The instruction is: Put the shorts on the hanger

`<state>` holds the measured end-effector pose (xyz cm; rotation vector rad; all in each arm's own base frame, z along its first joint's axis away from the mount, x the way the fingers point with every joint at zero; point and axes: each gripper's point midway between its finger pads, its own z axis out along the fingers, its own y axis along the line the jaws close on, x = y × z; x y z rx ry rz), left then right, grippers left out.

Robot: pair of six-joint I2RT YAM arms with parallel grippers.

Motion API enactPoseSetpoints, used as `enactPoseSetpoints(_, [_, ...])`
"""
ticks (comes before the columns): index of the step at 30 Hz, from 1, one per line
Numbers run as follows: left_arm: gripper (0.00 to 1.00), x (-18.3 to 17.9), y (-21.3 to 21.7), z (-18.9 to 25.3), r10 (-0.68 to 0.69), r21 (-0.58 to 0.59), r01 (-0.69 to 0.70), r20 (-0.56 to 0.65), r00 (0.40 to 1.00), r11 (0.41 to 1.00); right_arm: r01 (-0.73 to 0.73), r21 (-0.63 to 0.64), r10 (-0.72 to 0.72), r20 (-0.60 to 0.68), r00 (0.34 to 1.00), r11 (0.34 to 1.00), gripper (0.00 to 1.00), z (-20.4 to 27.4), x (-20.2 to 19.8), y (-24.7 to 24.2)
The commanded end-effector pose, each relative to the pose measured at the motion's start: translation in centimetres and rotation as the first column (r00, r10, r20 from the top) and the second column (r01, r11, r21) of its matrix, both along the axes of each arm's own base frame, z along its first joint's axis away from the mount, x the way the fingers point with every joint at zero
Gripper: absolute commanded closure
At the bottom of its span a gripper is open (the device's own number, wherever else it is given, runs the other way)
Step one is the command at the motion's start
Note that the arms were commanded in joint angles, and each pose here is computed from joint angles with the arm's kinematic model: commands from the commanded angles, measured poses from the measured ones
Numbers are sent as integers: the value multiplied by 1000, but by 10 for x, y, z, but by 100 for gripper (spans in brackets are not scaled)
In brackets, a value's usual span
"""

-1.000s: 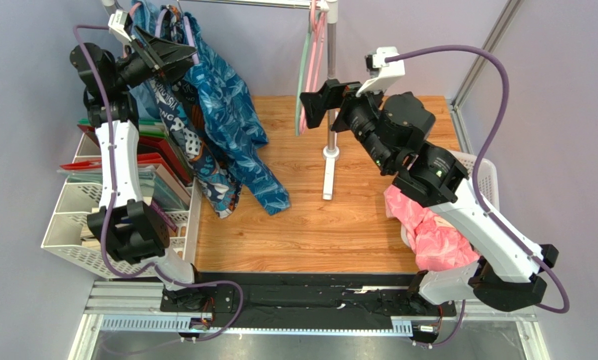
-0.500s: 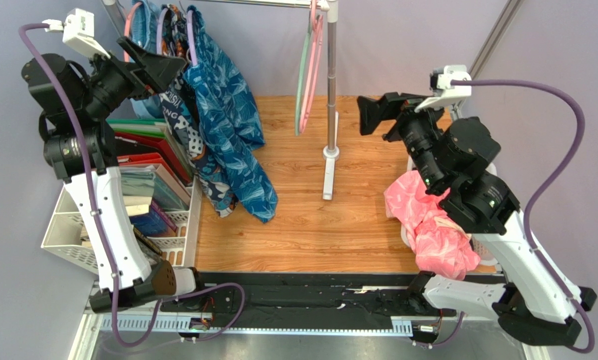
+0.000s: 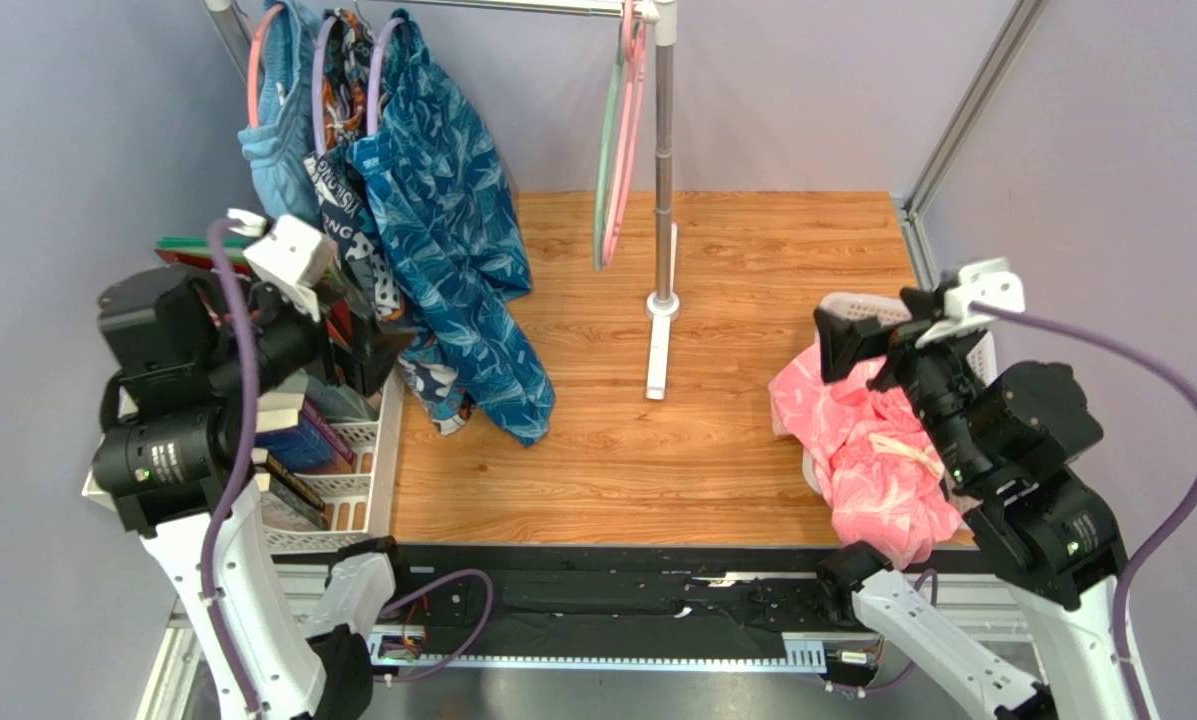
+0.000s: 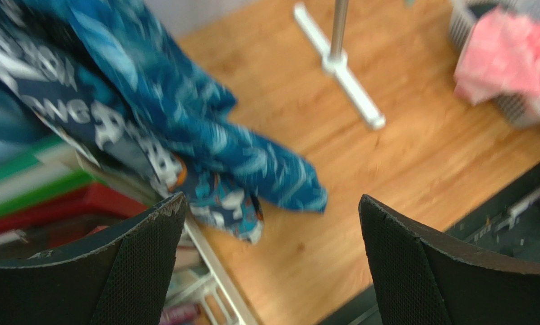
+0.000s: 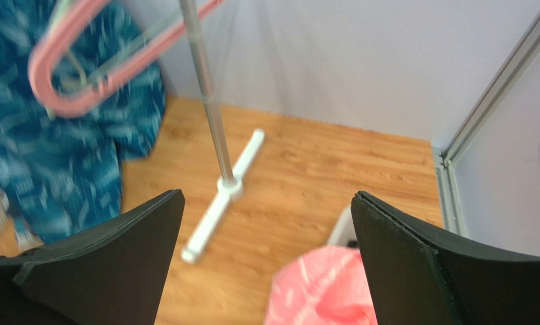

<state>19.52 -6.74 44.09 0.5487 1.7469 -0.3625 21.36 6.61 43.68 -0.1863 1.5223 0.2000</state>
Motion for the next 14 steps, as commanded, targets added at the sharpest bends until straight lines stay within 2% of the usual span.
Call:
enactPoseSetpoints(1, [1,-21,18,-115,1,144,48,-323,946,988,-221,-284,169,-197,966,933,0,-80,-26,9])
enactPoseSetpoints(6, [1,-32,25,-162,30,178,45,-400,916,983,-167,-457,9,-329,944,874,0,-136,-37,-30])
enactPoseSetpoints(14, [1,-24,30,-178,58,176,18,-417,907,984,-161,-497,-56,-393,918,853,0,-164,-54,-49])
